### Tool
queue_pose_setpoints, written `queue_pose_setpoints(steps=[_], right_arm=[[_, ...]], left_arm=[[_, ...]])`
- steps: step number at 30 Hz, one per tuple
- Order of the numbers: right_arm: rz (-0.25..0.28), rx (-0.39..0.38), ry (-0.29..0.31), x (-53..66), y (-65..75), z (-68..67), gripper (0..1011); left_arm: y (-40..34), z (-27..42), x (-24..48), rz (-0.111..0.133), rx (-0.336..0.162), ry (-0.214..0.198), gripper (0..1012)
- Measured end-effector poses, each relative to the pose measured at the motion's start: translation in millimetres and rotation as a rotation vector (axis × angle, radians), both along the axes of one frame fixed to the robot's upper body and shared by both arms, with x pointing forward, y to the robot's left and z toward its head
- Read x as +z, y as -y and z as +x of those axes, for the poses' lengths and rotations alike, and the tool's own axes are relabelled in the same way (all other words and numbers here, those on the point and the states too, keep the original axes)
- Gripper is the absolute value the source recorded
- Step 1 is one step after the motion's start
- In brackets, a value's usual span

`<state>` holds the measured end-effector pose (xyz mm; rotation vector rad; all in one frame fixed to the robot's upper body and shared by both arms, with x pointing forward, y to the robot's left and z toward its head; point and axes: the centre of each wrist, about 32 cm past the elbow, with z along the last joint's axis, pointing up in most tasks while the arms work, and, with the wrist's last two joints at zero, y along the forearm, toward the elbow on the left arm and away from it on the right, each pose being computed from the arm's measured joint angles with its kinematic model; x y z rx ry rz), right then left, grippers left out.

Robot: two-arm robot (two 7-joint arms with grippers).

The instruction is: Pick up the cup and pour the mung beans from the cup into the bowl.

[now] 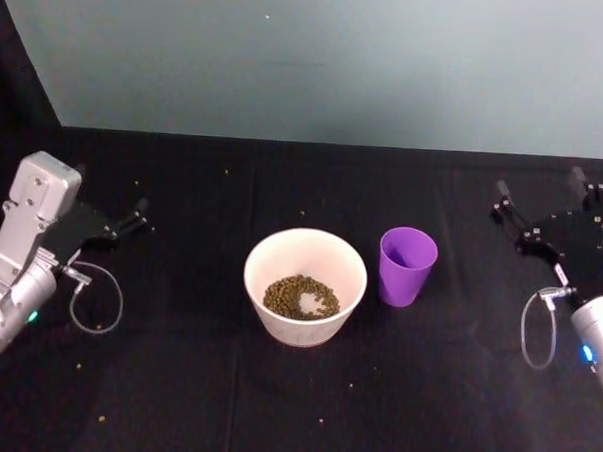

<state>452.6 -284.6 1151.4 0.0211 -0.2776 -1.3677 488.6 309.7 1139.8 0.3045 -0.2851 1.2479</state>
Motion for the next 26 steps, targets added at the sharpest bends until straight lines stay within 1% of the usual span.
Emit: queue_pose_setpoints(steps=[3,26], right_arm=[[0.0,-0.007,-0.004,-1.8,0.3,1.5,1003],[-0.001,-0.003,0.0,-0.5,-0.2,0.3,1003]], left_arm=[[0.0,0.0,0.0,0.0,0.0,0.0,1000],[0.0,0.0,0.0,0.0,0.0,0.0,1000]])
